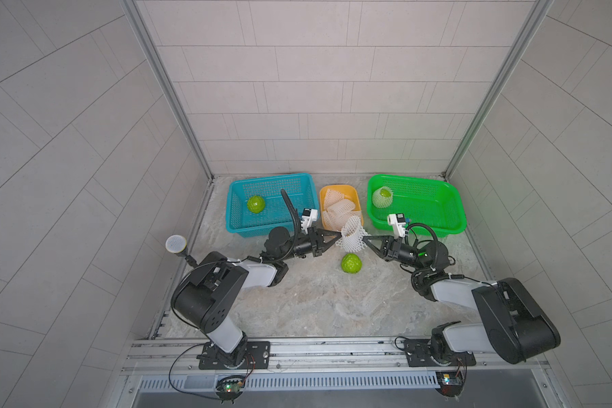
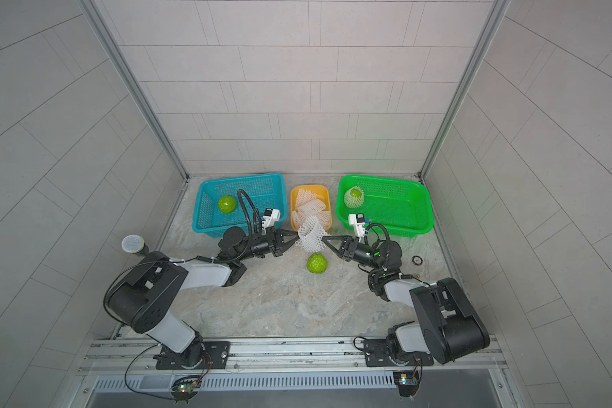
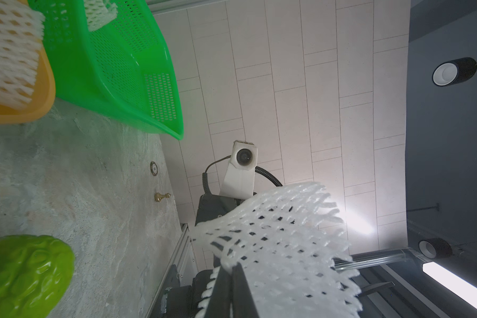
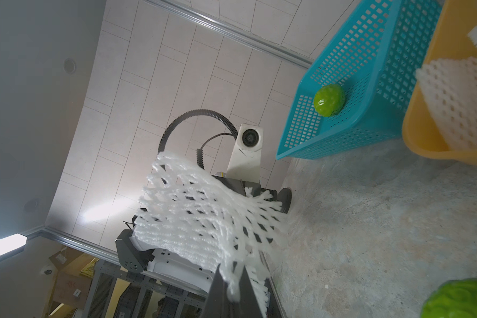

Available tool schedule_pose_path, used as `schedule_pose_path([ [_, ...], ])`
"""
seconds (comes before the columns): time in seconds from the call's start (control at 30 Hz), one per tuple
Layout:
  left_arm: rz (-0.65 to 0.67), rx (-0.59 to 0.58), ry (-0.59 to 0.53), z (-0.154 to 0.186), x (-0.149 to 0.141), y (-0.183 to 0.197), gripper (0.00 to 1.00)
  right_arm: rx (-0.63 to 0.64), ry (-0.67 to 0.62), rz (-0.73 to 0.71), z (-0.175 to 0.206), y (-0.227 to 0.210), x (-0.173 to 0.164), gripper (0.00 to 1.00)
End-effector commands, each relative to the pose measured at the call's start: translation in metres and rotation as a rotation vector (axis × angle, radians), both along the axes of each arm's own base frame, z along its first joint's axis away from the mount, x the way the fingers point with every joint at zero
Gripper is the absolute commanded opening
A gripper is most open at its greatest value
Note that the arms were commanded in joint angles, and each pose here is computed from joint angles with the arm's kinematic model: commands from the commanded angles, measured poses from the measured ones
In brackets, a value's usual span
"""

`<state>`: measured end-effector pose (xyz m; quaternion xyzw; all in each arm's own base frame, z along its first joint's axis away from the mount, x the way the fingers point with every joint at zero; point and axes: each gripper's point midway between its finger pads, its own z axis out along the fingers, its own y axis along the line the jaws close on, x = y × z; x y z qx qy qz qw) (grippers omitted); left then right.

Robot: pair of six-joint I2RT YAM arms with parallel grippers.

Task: Sleeve custard apples in foam nets
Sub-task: Open the foam net, then put on the foam net on the custard apple.

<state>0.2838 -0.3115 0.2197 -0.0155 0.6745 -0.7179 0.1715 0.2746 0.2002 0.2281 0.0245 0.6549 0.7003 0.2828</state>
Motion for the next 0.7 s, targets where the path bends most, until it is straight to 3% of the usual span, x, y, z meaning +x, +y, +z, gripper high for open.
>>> schedule_pose_path([
  [0.0, 0.009, -0.005, -0.067, 0.002, -0.002, 0.0, 0.05, -0.003, -0.012, 0.001, -0.003, -0.002, -0.001, 0.05],
  [0.3, 0.026, 0.055, -0.011, -0.035, 0.001, -0.001, 0.06, -0.138, 0.092, -0.018, -0.052, -0.004, 0.002, 0.05],
  [0.5, 0.018, 0.099, 0.03, -0.063, 0.0, -0.007, 0.06, -0.386, 0.141, -0.027, -0.093, -0.012, -0.01, 0.04],
  [0.67, 0.023, 0.123, 0.047, -0.078, 0.002, -0.009, 0.07, -0.489, 0.155, -0.054, -0.104, -0.021, -0.015, 0.04],
])
